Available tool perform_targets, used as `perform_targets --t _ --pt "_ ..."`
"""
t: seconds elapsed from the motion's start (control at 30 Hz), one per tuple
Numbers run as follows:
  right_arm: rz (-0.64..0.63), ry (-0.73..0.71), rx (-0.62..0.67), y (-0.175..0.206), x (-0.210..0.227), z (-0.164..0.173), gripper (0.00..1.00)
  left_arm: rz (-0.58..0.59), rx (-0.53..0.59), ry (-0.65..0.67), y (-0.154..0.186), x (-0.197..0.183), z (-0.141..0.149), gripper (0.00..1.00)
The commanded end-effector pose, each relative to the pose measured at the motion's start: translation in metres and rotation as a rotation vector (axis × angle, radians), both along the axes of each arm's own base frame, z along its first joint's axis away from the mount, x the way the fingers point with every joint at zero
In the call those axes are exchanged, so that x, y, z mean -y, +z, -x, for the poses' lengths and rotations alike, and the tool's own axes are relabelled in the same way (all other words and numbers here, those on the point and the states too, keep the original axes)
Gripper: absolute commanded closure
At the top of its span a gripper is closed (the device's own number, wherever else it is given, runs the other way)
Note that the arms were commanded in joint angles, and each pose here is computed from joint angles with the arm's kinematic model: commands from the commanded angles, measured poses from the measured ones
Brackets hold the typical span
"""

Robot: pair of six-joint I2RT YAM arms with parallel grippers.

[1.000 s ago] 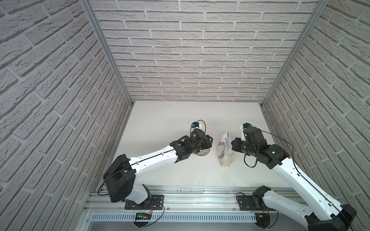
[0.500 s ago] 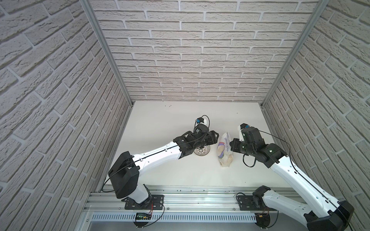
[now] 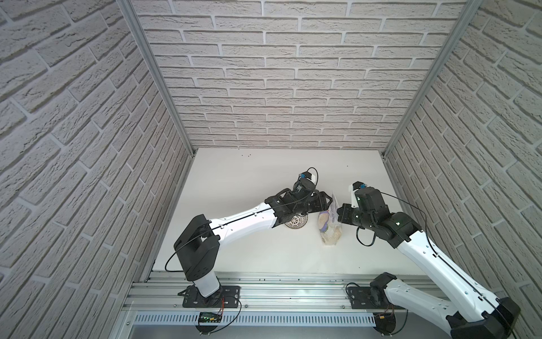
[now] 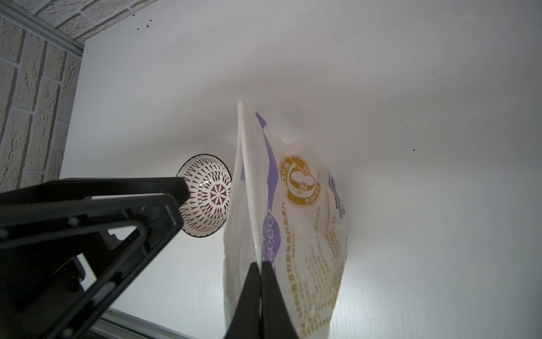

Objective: Pour the oats into the breakfast bowl
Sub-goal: Open the oats bag at the center of the board.

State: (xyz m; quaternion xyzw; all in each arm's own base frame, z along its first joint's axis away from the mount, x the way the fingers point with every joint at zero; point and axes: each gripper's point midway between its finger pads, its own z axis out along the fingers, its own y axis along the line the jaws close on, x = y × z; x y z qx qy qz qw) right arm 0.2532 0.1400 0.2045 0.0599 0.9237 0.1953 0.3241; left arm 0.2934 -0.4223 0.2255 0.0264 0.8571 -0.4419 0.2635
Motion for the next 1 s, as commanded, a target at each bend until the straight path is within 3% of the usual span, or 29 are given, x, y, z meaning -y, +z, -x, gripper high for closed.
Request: perform_targets --t 0.0,0.2,0.43,0.6,0.8,0.97 --pt "0.005 0.009 -0.041 -0.013 0.001 0.009 0.96 0.035 0.001 -0.042 0.012 0.016 0.002 0.42" --pt "0.0 0.007 -0.041 -0.014 0.001 0.009 0.96 -0.007 -0.041 -0.042 -0.001 0.022 0.0 0.47" --pt "-0.002 -0.006 -0.029 -0.012 0.002 0.007 0.96 -0.047 -0.086 -0.038 -0.018 0.022 0.002 0.62" --pt "-0.017 0.005 0.0 -0.005 0.001 0.006 0.97 -0.062 -0.111 -0.04 -0.024 0.026 0.001 0.79" --pt "0.068 -0.012 0.072 0.008 0.015 0.0 0.96 -0.091 -0.124 -0.033 -0.016 0.029 -0.01 1.0" --pt "0.204 -0.129 0.154 0.027 0.044 -0.015 0.97 -0.221 -0.145 -0.013 -0.008 0.014 -0.026 1.0"
